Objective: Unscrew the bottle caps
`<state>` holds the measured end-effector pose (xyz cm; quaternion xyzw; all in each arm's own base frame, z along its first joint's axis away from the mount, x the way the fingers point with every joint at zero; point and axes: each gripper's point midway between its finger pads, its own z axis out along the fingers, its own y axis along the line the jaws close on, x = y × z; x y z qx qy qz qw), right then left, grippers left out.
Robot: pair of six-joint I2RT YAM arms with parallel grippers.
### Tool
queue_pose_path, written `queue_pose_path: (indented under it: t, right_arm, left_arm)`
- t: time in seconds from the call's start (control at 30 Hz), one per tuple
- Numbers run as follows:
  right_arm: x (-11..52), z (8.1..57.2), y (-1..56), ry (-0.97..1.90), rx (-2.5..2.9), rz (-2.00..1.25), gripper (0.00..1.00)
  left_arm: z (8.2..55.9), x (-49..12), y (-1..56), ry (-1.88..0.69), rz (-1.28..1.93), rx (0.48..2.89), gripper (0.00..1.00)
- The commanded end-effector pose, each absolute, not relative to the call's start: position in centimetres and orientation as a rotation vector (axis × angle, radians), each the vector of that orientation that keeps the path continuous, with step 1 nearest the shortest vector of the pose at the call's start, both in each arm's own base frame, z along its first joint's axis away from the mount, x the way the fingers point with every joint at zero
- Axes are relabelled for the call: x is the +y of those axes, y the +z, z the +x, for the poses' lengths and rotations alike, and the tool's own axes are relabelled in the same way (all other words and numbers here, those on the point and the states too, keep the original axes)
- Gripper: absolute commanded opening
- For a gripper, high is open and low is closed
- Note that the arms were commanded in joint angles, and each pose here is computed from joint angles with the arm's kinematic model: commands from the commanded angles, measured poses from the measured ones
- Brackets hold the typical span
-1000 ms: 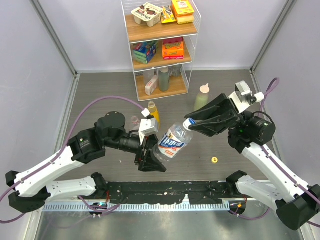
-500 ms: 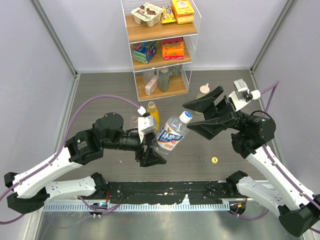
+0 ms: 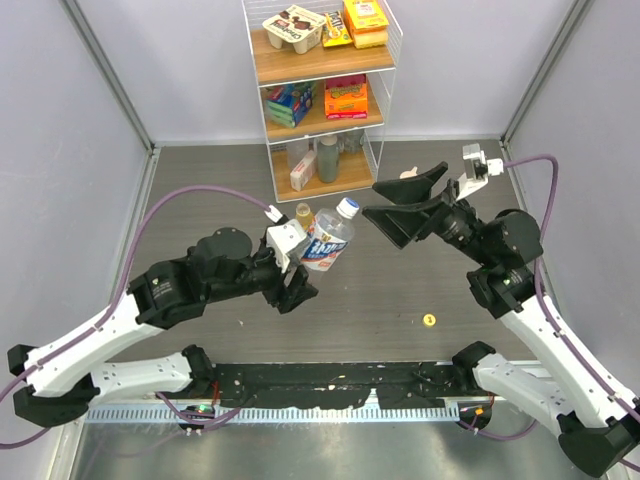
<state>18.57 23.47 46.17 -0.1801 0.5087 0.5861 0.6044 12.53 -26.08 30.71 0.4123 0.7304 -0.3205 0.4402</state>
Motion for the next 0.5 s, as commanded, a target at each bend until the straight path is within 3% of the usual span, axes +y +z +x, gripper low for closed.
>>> queue_pose_path:
  t: [0.0, 0.47]
  right_arm:
    - [23.2, 21.0, 46.5, 1.29, 1.256, -0.313, 1.0]
    - [25.1, 24.9, 43.7, 1.325, 1.427, -0.205, 0.97]
  left_arm:
    - [15.5, -24.7, 32.6, -0.616, 0.919, 1.795, 0.0]
    - [19.8, -24.3, 30.6, -0.286, 0.898, 1.934, 0.0]
